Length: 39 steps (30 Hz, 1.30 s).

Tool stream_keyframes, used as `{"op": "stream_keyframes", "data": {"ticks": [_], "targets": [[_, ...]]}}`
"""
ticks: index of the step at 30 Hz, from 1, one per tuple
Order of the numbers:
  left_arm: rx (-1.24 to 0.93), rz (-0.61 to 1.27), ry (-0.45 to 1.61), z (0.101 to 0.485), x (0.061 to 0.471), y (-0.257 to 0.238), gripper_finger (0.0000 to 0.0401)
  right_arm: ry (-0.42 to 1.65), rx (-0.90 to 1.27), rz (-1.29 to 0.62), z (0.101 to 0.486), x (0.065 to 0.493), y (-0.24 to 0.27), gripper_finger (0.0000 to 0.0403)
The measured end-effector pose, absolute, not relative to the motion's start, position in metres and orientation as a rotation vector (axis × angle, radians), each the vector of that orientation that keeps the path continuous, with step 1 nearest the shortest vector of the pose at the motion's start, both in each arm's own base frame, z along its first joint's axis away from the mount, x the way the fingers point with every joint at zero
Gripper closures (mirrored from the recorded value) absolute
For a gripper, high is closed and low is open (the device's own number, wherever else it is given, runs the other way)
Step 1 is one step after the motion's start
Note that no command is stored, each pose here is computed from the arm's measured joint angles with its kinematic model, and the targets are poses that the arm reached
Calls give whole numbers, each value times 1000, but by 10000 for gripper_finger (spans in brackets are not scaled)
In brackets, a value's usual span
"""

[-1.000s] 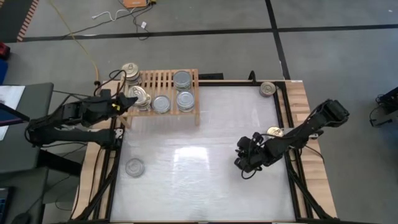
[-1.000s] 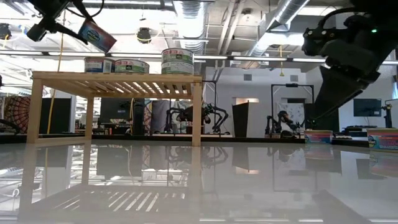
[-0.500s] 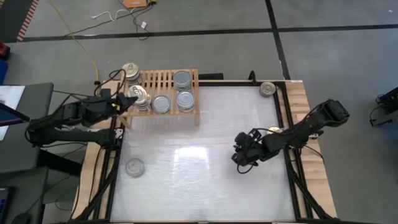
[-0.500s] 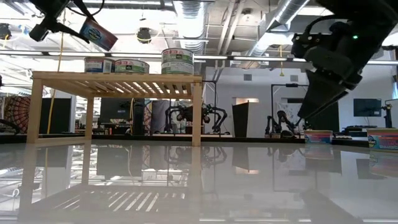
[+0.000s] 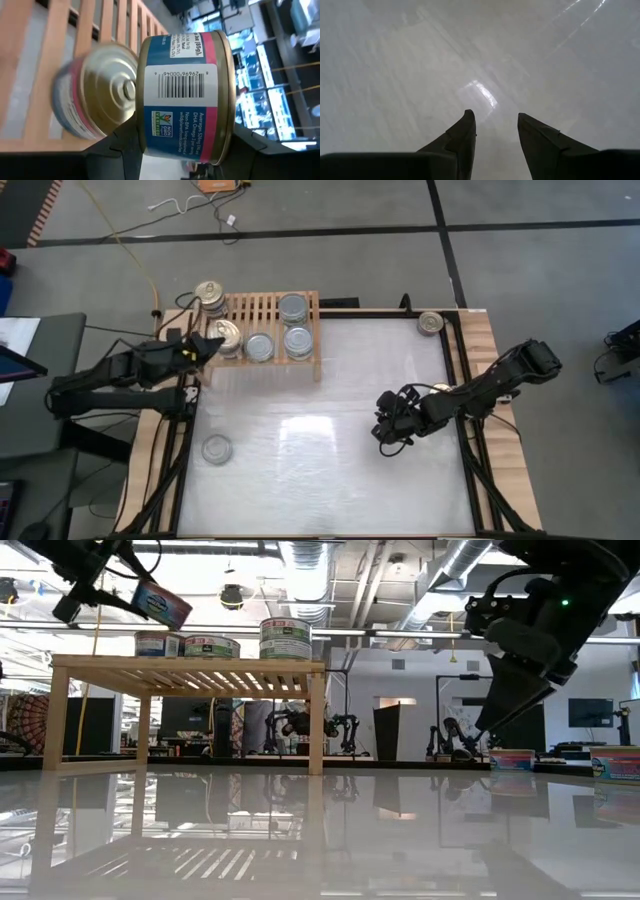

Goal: Stack canned seafood by type on shelf
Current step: Stack the blue tuna can on top of the bottom blue tuna can on the shelf

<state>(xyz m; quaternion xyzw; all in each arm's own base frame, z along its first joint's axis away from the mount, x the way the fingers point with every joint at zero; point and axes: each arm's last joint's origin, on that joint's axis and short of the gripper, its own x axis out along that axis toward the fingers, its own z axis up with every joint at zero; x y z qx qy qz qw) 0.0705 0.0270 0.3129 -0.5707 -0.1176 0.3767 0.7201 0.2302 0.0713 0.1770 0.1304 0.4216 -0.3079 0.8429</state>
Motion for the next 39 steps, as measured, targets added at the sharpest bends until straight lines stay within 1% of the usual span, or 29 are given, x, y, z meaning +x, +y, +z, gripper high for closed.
{"op": "stream_keyframes", "data": {"ticks": [12,18,23,26,32,39], "targets": [[-1269,913,-316,312,68,33,202,893,267,-646,177,230,71,231],[-1282,927,-302,311,74,34,200,896,260,-642,177,230,71,231],[-1372,941,-333,309,82,36,199,898,254,-639,177,230,71,231],[-1387,945,-337,309,84,37,198,898,253,-638,177,230,71,231],[-1391,947,-341,309,84,37,198,899,252,-638,177,230,71,231],[-1337,955,-314,309,84,37,198,905,233,-628,177,230,71,231]]}}
